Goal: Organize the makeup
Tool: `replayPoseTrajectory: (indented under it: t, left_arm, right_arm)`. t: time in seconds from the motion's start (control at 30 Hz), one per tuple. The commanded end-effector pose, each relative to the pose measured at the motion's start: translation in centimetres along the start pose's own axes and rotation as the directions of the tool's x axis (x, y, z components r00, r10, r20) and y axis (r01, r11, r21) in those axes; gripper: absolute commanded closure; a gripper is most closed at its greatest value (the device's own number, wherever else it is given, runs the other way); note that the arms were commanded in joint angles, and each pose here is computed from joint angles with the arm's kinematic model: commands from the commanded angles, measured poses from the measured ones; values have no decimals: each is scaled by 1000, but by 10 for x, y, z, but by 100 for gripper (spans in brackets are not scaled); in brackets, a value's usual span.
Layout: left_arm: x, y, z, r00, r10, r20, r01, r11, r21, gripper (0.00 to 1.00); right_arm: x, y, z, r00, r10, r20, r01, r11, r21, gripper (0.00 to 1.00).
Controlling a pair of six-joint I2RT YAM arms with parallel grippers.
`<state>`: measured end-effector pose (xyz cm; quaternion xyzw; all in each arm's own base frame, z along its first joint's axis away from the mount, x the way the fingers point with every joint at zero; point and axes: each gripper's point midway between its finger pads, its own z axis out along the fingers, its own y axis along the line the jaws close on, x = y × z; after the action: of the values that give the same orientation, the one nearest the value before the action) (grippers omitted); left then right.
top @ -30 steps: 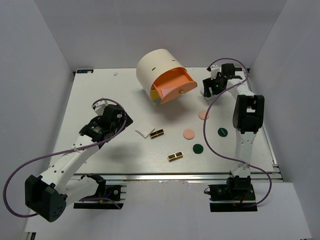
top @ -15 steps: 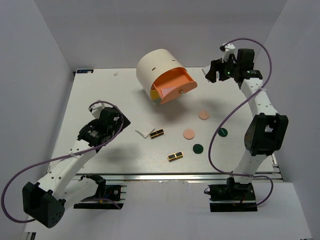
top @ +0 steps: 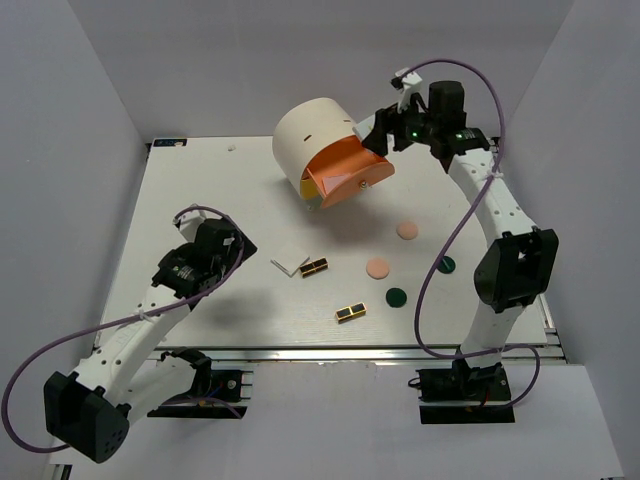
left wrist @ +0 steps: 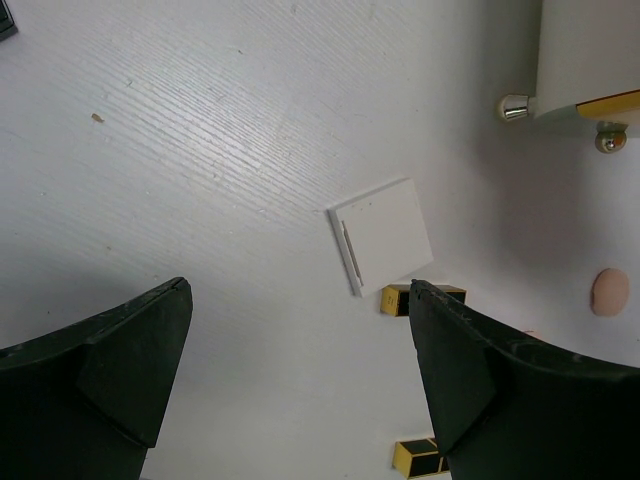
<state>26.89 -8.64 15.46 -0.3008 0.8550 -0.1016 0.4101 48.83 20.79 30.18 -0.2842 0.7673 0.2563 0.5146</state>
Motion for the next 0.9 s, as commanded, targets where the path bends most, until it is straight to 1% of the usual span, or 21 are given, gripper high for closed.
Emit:
replayPoseTrajectory:
  t: [0.0,0.13,0.23,0.33,0.37,0.47,0.53,0.57,0.67,0.7,0.73,0.77,0.8,0.87]
  left_arm:
    - [-9,0,-6,999,-13,35,12,1000,16,2]
    - [-9,5,-8,999,-26,40,26,1000,10,2]
    - [-7,7,-8,999,-30,39,29,1000,9,2]
    - [-6,6,-7,999,-25,33,25,1000,9,2]
    - [-6,6,-7,999,-22,33,22,1000,11,2]
    - [-7,5,-5,999,-15,31,15,1000,7,2]
    - [-8,6,-4,999,-12,30,12,1000,0,2]
    - [-9,6,-4,999,-10,34,11,1000,-6,2]
    - [-10,9,-5,999,-12,38,13,1000,-19,2]
    - [-9,11,-5,999,-13,36,14,1000,-25,2]
    - [-10,12,-6,999,-14,38,15,999,-30,2]
    - [-11,14,-5,999,-19,43,21,999,-37,2]
    - [-10,16,-6,999,-23,39,25,999,-47,2]
    - [-12,18,-5,999,-30,41,32,997,-63,2]
  right_arm:
    - [-20,9,5,999,-19,36,19,1000,-8,100]
    - [-8,18,10,1000,-18,7,19,1000,-17,98]
    - [1,28,12,999,-30,-15,30,999,-25,95]
    - [8,36,15,999,-34,-31,33,999,-32,88]
    - [9,38,16,999,-31,-33,30,999,-34,83]
    - [15,44,20,998,-29,-47,27,999,-39,77]
    - [17,45,22,998,-26,-50,25,999,-31,67]
    - [18,45,22,998,-24,-54,23,999,-28,59]
    - [19,41,22,998,-31,-57,31,999,-10,46]
    - [20,41,22,998,-34,-59,34,999,-6,38]
    - [19,40,22,997,-47,-56,47,999,-2,35]
    - [17,38,21,997,-51,-54,51,999,6,28]
    - [17,39,21,997,-53,-54,53,999,5,27]
    - [15,37,20,997,-59,-49,60,998,11,21]
